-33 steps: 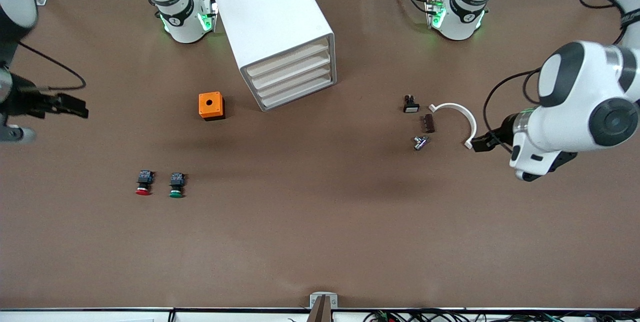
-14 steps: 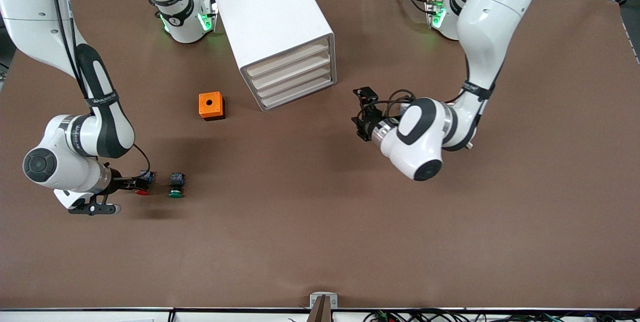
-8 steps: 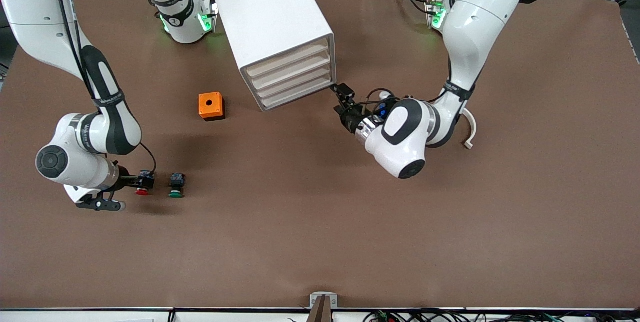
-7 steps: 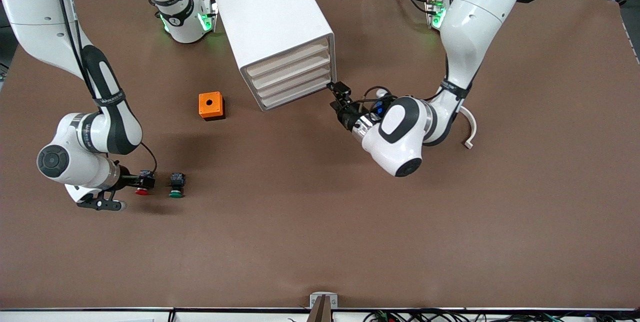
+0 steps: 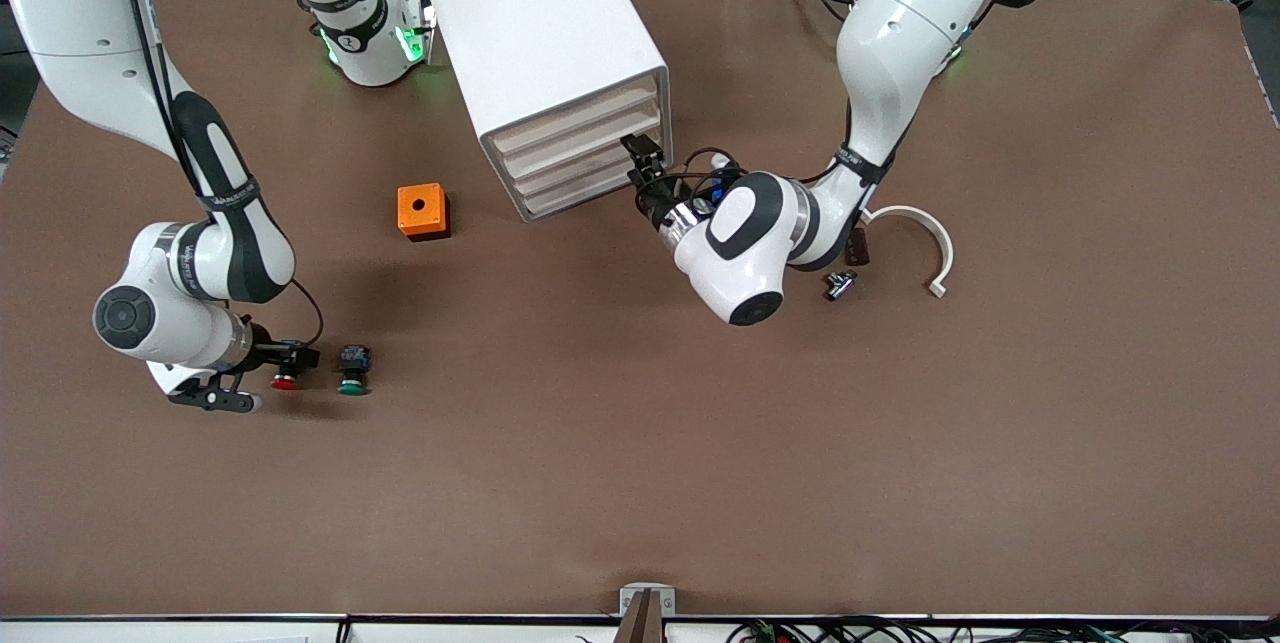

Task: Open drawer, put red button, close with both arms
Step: 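Reach the left gripper to the drawer handle while the right gripper reaches the red button, then pull the drawer open with the left gripper while the right gripper grasps the red button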

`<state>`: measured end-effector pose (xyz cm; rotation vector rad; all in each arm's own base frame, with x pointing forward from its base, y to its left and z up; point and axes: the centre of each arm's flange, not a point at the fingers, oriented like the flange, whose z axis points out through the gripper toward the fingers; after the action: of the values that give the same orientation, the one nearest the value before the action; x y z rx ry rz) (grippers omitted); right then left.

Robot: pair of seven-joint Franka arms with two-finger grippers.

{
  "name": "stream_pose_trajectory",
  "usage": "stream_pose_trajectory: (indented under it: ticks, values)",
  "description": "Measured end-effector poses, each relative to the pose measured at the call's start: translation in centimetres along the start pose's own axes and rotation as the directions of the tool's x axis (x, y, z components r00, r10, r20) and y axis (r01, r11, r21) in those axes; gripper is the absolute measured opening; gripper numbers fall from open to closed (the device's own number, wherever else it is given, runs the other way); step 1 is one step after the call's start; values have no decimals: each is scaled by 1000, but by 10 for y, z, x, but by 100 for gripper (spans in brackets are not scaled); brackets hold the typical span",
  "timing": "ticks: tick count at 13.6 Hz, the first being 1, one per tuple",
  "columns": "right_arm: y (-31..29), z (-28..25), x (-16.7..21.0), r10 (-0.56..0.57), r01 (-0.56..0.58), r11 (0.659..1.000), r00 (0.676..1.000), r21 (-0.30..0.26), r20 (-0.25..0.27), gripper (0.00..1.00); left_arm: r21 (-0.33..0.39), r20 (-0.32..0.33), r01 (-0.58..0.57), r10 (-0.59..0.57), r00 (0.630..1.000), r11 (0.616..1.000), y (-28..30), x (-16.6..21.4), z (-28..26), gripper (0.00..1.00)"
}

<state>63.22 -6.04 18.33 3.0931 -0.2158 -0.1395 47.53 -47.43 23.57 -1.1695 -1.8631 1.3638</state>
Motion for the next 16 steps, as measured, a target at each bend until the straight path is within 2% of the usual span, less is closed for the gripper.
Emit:
stream_pose_trajectory:
  ticks: [1, 5, 6, 7, 10, 12, 13, 14, 16]
  values:
    - [-1, 0, 0, -2, 2, 1000, 1000, 1, -1, 95, 15, 5, 2, -2, 1000, 1000, 1, -2, 5, 57]
    - [-6, 2, -2, -9, 9, 1000, 1000, 2, 1, 47, 29, -21, -5, 6, 1000, 1000, -4, -9, 30, 58]
    - [-6, 2, -2, -9, 9, 1000, 1000, 2, 1, 47, 26, -29, -5, 6, 1000, 1000, -4, -11, 38, 58]
    - [-6, 1, -2, -9, 9, 1000, 1000, 2, 0, 41, 23, -33, -3, 4, 999, 1000, -2, -12, 43, 58]
    - [-6, 0, -1, -9, 9, 1000, 1000, 2, -3, 41, 25, -38, 5, -4, 999, 1000, 4, -11, 50, 58]
    - [-6, -9, 0, -9, 9, 1000, 1000, 3, -15, 41, 23, -39, 7, -6, 999, 1000, 6, -12, 54, 52]
    - [-6, -19, 1, -9, 9, 1000, 1000, 2, -16, 41, 21, -39, 9, -8, 999, 1000, 8, -12, 55, 41]
    - [-7, -33, 0, -10, 10, 1000, 1000, 1, -9, 41, 20, -40, 11, -10, 999, 1000, 10, -13, 58, 35]
    - [-12, -66, -2, -18, 18, 1000, 1000, -3, -4, 41, 14, -38, 12, -11, 999, 1000, 12, -14, 62, 35]
